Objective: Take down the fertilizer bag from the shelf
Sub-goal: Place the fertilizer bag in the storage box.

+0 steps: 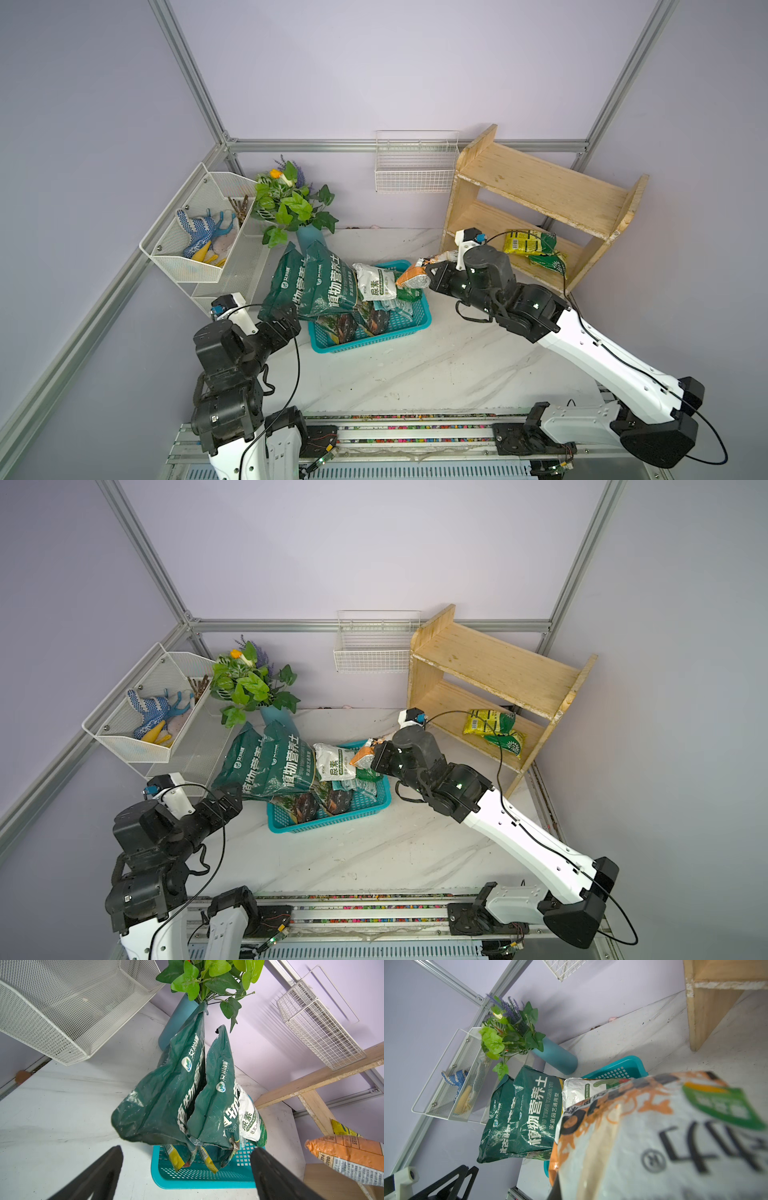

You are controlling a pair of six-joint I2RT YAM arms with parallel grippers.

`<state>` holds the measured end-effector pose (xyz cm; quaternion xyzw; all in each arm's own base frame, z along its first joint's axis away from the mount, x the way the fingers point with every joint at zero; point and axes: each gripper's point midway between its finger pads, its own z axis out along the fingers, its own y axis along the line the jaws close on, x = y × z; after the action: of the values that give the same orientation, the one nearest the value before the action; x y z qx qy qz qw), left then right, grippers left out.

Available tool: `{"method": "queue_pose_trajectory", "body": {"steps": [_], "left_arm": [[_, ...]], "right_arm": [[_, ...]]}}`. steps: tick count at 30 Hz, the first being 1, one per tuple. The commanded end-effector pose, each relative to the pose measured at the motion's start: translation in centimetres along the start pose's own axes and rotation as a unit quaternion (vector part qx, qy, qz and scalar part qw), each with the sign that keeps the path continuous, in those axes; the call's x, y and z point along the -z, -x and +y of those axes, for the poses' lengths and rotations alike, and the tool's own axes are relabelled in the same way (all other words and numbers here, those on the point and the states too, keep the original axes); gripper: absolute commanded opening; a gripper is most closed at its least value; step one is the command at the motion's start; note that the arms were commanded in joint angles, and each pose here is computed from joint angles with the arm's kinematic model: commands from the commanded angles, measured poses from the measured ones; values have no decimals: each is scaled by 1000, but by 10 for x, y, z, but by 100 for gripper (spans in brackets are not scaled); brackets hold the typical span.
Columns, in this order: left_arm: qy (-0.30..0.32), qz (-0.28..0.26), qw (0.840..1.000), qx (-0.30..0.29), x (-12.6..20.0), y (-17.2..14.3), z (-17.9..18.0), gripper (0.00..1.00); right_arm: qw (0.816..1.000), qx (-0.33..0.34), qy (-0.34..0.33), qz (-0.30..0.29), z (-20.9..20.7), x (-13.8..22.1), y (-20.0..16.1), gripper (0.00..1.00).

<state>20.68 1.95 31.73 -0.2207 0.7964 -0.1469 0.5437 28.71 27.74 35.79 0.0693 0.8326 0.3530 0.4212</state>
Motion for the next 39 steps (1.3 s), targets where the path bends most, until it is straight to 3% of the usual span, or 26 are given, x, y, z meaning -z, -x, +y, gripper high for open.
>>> {"method": "queue_pose_trajectory", "body": {"steps": [1,8,23,39], "left_arm": [[-4,-3,1000,-1,1,-1,-1,100],[-5,-3,1000,-2,1,-1,-1,100],[-5,-2,1000,-2,1,-2,-1,100],[-5,-2,1000,-2,1,-2,-1,100]], "right_arm": [[994,-33,60,-91,33,21,34,0],[993,-34,59,-96,33,16,15,0],[999,-16,17,-37,27,-40,-30,0],[1000,-4,-2,-22,29,-54,-52,0]]}}
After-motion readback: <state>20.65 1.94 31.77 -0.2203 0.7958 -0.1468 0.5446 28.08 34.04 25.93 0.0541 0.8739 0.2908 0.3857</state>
